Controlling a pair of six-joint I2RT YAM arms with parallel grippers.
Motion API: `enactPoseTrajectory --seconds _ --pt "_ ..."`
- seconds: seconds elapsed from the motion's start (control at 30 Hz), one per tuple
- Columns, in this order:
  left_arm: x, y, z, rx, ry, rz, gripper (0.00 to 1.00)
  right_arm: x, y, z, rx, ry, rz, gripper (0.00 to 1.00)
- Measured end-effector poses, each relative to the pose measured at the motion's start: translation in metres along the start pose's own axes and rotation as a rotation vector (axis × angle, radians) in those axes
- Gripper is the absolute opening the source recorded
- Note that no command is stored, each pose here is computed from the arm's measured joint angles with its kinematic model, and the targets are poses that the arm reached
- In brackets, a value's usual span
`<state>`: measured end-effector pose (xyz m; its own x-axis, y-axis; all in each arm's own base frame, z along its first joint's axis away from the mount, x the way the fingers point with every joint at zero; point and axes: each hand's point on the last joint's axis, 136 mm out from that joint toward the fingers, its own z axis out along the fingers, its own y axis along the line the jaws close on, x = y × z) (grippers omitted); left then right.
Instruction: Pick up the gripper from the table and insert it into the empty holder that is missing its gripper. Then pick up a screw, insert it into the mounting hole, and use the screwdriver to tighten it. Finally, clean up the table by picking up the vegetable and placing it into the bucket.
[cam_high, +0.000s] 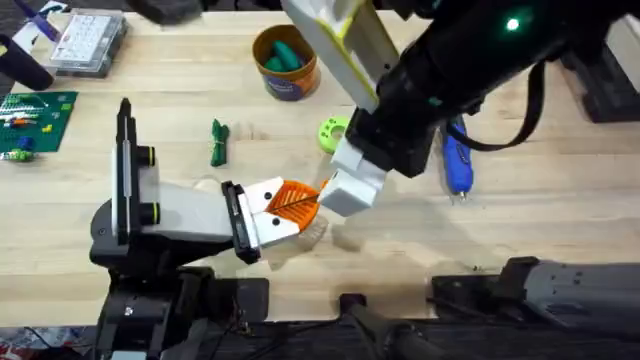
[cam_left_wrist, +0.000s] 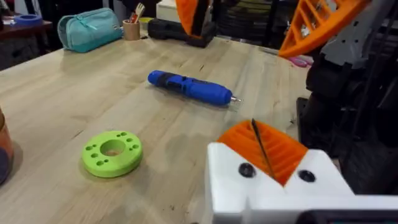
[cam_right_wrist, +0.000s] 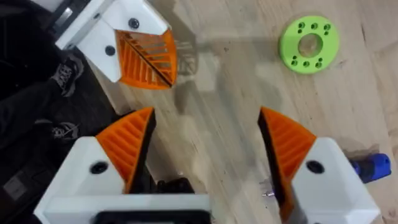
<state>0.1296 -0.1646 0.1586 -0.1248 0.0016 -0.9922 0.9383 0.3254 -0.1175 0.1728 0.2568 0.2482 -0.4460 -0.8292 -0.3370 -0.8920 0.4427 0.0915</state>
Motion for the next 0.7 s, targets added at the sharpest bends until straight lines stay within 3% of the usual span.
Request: enactPoseTrajectory --seconds 0.2,0.47,0.7 --pt "0.000 0.000 0.000 0.000 0.000 0.009 0.019 0.000 -0.003 0.000 0.002 -0.003 0.006 0.997" --pt "0.000 0.000 0.000 0.000 0.000 0.013 0.019 0.018 -0.062 -0.010 0.061 -0.001 0.244 0.997" --pt "0.000 0.000 0.000 0.000 0.000 0.013 0.019 0.032 -0.091 -0.015 0.092 0.000 0.372 0.997"
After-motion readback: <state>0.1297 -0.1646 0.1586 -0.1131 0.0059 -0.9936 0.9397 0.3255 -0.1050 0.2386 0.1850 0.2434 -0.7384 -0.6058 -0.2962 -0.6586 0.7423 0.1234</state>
